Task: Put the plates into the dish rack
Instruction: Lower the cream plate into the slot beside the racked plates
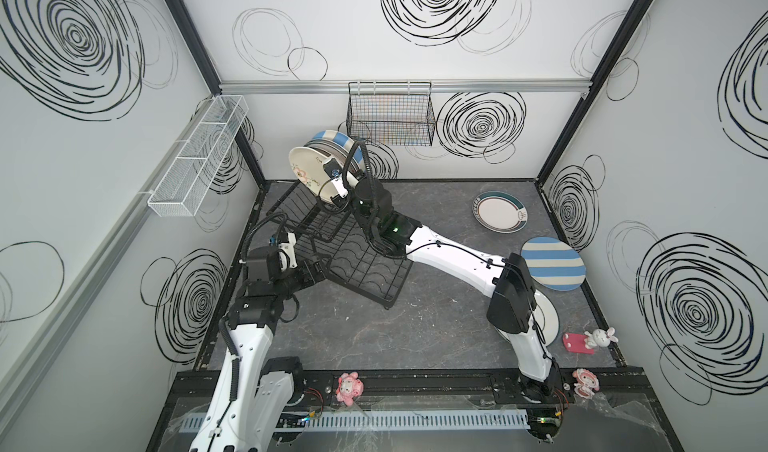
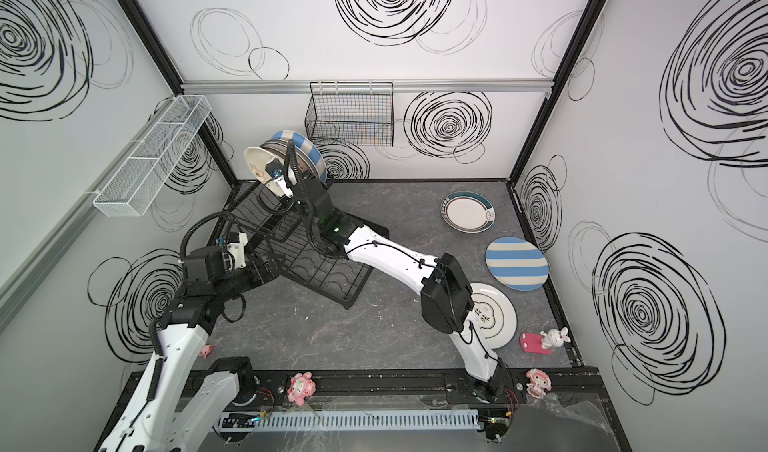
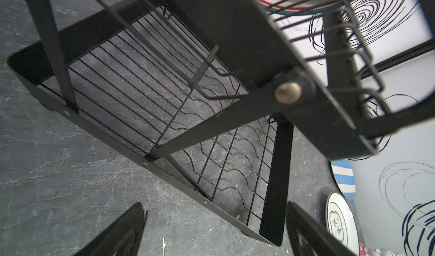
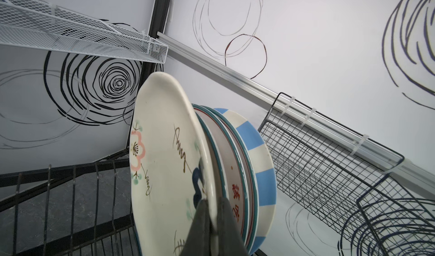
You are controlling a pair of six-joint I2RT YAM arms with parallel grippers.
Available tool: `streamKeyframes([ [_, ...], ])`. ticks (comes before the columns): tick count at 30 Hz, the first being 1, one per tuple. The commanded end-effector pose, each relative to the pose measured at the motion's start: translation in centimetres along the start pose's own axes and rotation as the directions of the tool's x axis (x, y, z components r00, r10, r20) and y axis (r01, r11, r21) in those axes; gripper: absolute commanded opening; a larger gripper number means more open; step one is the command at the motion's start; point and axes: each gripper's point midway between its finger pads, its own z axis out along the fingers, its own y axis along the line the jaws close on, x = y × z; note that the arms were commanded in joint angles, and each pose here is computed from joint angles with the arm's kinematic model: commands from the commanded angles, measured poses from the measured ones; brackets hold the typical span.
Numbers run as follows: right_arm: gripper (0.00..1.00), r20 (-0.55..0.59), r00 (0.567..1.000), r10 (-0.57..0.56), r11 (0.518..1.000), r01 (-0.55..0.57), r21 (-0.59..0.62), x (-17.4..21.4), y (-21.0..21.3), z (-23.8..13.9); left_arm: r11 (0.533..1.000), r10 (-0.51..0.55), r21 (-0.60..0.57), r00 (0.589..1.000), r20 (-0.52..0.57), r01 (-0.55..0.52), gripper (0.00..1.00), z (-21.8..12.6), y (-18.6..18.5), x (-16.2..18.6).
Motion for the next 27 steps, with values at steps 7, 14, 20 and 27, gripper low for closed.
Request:
streamKeyframes([
  [7, 0.0, 0.118, 0.989, 0.093, 0.992, -0.102, 0.072, -4.1, -2.8, 0.4, 1.0, 0.014, 0.014, 1.0, 0.023, -0.014, 0.96, 0.0, -0.1, -0.5],
  [14, 0.06, 0.095, 0.991, 0.095, 0.992, -0.102, 0.08, -3.3, -2.7, 0.7, 1.0, 0.014, 0.016, 1.0, 0.023, -0.014, 0.96, 0.0, -0.1, -0.5],
  [20, 0.31, 0.085, 0.992, 0.093, 0.991, -0.1, 0.084, -3.3, -2.9, 0.5, 1.0, 0.016, 0.018, 1.0, 0.027, -0.017, 0.96, -0.1, -0.3, -0.6],
  [27, 0.45, 0.099, 0.99, 0.097, 0.992, -0.105, 0.076, -4.7, -3.1, -0.3, 0.999, 0.024, 0.021, 0.999, 0.041, -0.025, 0.96, -0.5, -0.5, -0.9],
])
